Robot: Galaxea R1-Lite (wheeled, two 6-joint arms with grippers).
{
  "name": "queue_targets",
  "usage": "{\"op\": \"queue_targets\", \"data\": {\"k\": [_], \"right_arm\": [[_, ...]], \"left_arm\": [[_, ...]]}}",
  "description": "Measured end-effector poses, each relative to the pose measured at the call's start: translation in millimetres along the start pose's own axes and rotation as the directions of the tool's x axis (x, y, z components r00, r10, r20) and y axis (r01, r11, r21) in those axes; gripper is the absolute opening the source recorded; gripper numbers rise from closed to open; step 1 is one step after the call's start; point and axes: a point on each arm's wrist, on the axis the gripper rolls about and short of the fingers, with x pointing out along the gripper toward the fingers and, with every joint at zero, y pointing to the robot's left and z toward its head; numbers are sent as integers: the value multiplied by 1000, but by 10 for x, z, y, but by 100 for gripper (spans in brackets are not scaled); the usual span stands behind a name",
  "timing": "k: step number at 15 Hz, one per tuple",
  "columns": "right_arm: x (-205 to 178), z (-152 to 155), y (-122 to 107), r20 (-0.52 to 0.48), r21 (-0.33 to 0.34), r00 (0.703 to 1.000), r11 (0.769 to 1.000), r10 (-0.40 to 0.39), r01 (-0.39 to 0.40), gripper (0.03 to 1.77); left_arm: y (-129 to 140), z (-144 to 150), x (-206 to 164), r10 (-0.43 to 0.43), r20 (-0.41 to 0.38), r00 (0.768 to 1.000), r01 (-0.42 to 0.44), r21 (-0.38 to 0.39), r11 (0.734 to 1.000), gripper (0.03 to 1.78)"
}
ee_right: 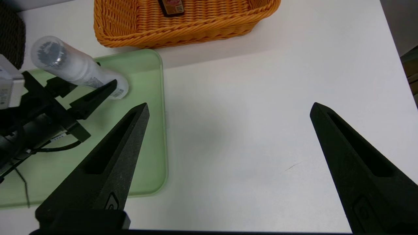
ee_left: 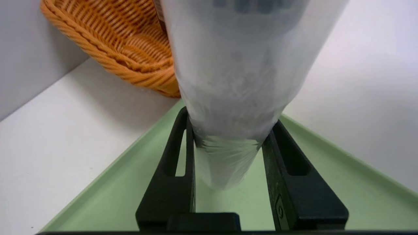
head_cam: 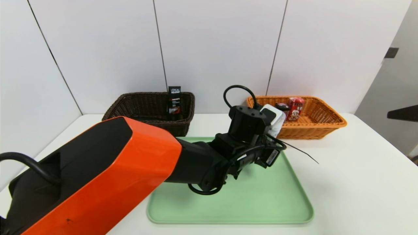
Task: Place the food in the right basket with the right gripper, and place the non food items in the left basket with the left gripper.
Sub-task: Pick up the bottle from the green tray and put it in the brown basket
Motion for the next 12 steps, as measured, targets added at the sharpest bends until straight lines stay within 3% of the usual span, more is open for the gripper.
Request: {"op": "queue_targets", "data": {"k": [7,12], "right_arm": [[7,5,5,1,0,1000,1000,11,-11,170],[21,7,13,-2,-3,1000,1000,15,-15,170]], "left_arm": [[190,584,-604,24,62,998,-24,-8,1000,60],[845,1004,-1182,174,83,981,-171,-40,984,60]]}}
